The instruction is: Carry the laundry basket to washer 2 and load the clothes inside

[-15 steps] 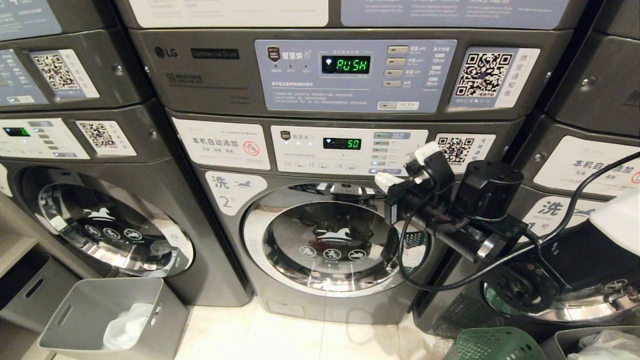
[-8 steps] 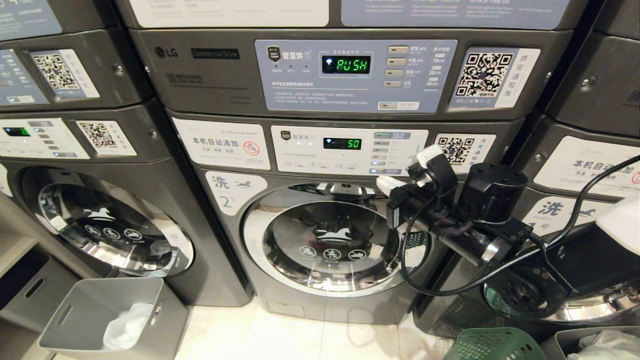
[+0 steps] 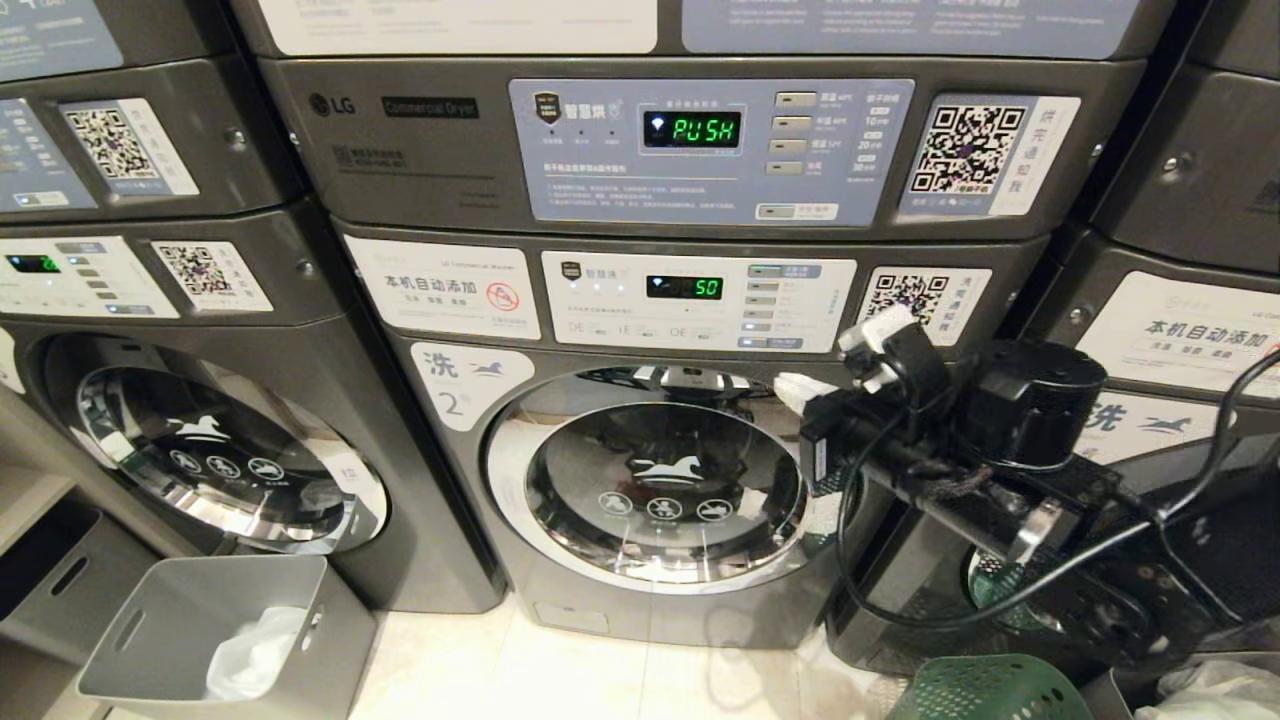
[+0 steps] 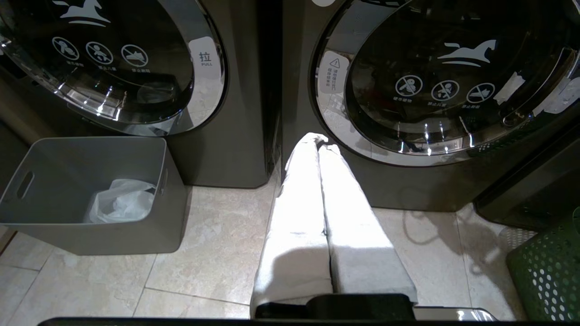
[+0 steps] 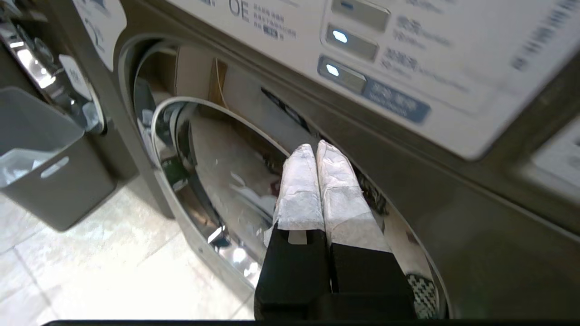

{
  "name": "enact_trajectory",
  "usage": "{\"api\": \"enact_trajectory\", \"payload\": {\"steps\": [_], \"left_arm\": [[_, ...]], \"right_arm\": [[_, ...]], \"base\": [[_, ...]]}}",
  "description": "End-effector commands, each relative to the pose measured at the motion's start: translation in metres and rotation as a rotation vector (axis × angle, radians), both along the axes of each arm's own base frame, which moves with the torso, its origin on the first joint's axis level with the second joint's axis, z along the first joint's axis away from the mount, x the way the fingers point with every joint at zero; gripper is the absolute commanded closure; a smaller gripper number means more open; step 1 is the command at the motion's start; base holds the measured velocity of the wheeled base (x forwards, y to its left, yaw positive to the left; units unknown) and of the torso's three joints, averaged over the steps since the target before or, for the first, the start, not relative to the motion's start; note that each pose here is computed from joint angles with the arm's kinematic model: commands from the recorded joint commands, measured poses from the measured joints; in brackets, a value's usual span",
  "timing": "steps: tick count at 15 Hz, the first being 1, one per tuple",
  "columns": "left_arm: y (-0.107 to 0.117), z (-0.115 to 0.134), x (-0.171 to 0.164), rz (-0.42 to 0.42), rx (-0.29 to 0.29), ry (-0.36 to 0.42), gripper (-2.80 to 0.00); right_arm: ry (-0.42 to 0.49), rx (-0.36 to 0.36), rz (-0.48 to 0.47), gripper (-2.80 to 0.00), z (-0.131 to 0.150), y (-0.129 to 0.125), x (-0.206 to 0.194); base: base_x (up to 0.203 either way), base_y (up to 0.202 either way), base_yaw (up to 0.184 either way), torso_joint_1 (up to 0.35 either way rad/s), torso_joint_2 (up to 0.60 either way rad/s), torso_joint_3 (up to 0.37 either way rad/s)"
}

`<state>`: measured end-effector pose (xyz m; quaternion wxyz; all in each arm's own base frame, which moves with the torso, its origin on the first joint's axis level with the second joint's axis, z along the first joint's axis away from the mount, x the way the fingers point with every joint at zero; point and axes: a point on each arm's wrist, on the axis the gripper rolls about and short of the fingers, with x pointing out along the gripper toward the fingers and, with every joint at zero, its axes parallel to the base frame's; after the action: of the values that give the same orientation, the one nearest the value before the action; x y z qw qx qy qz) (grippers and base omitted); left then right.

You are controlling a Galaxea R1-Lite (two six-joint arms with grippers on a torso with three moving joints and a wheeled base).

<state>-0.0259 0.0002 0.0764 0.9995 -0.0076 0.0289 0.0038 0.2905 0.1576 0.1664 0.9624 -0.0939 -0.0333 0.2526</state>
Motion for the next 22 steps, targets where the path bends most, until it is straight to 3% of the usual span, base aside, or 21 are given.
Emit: {"api": "enact_trajectory", "payload": {"steps": [1, 4, 7, 12, 17, 21, 22], "left_arm": [[0.000, 0.000, 0.000, 0.000, 0.000, -0.001, 0.00], [0.000, 0.000, 0.000, 0.000, 0.000, 0.000, 0.00], [0.000, 0.000, 0.000, 0.000, -0.001, 0.000, 0.00], [0.000, 0.000, 0.000, 0.001, -0.001, 0.000, 0.00], [0.000, 0.000, 0.000, 0.000, 0.000, 0.000, 0.00], [0.000, 0.000, 0.000, 0.001, -0.002, 0.000, 0.00], [0.000, 0.000, 0.000, 0.001, -0.002, 0.000, 0.00]], "right_arm": [[-0.025, 0.019, -0.011, 0.00, 0.026, -0.017, -0.025], [0.081, 0.049, -0.080, 0.00, 0.053, -0.062, -0.076], [0.179, 0.097, -0.190, 0.00, 0.054, -0.110, -0.147], [0.264, 0.103, -0.368, 0.00, -0.028, -0.148, -0.238], [0.192, 0.045, -0.368, 0.00, -0.068, -0.155, -0.288], [0.028, 0.048, -0.372, 0.00, -0.080, -0.155, -0.316], [0.012, 0.042, -0.417, 0.00, -0.084, -0.156, -0.316]], "base": [[0.000, 0.000, 0.000, 0.000, 0.00, 0.000], [0.000, 0.000, 0.000, 0.000, 0.00, 0.000], [0.000, 0.000, 0.000, 0.000, 0.00, 0.000], [0.000, 0.000, 0.000, 0.000, 0.00, 0.000], [0.000, 0.000, 0.000, 0.000, 0.00, 0.000], [0.000, 0.000, 0.000, 0.000, 0.00, 0.000], [0.000, 0.000, 0.000, 0.000, 0.00, 0.000]]}}
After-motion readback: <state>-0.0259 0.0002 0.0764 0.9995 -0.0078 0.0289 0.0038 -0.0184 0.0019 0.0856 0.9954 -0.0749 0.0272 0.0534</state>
